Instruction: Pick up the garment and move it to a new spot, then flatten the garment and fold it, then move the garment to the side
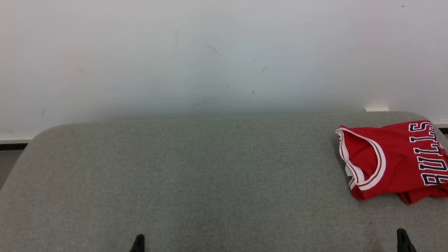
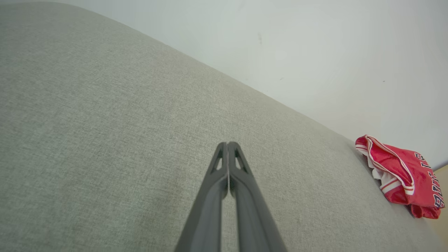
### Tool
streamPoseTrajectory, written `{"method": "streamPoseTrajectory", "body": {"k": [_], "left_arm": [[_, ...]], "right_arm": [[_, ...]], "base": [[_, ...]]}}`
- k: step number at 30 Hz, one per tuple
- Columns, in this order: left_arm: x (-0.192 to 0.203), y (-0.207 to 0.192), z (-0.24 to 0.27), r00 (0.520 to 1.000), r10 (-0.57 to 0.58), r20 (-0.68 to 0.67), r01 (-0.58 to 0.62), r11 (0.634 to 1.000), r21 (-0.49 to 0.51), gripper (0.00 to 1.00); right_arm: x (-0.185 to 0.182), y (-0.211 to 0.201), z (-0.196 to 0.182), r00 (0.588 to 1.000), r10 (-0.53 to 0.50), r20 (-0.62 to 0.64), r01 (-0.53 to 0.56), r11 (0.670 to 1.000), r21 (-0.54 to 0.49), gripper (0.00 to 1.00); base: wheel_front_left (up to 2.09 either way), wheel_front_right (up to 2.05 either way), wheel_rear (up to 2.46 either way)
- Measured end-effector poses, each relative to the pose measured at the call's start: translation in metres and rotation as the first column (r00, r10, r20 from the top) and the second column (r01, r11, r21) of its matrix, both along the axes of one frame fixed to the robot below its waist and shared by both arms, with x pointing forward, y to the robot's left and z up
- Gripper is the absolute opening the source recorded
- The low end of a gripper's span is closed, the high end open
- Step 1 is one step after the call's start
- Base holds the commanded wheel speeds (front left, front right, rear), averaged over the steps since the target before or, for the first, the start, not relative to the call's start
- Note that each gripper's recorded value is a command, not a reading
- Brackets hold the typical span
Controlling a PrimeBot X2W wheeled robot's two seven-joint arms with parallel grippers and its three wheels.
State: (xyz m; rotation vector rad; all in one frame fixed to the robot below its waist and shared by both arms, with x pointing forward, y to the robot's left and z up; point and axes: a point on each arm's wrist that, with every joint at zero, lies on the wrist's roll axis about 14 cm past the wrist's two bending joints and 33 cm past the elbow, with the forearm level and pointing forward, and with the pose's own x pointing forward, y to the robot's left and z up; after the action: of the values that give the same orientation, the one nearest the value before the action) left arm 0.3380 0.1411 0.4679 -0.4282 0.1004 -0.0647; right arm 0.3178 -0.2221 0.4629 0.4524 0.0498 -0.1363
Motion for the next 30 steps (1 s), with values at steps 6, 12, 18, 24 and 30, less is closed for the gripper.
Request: {"method": "streamPoseTrajectory", "body": {"k": [6,12,18,24,30], "left_arm": [[0.005,0.005,0.001,1.0,0.024,-0.018,-0.025,0.995,-0.101,0.0],[0.01,0.011,0.004,0.999,0.044,-0.031,-0.049,0.981,-0.19,0.0],[0.014,0.014,0.005,0.998,0.055,-0.044,-0.065,0.959,-0.275,0.0],[0.018,0.019,0.007,0.996,0.067,-0.054,-0.081,0.934,-0.347,0.0],[0.021,0.022,0.009,0.995,0.076,-0.065,-0.096,0.903,-0.42,0.0]], "right_arm": [[0.006,0.0,0.003,1.0,-0.012,0.01,0.011,0.995,0.097,0.0],[0.012,0.0,0.006,1.0,-0.021,0.02,0.017,0.982,0.187,0.0],[0.017,0.001,0.009,0.999,-0.027,0.029,0.018,0.962,0.272,0.0],[0.022,0.002,0.011,0.999,-0.031,0.034,0.017,0.938,0.347,0.0],[0.025,0.003,0.012,0.999,-0.035,0.038,0.016,0.909,0.417,0.0]], "base": [[0.0,0.0,0.0],[0.0,0.0,0.0],[0.0,0.0,0.0],[0.0,0.0,0.0],[0.0,0.0,0.0]]}}
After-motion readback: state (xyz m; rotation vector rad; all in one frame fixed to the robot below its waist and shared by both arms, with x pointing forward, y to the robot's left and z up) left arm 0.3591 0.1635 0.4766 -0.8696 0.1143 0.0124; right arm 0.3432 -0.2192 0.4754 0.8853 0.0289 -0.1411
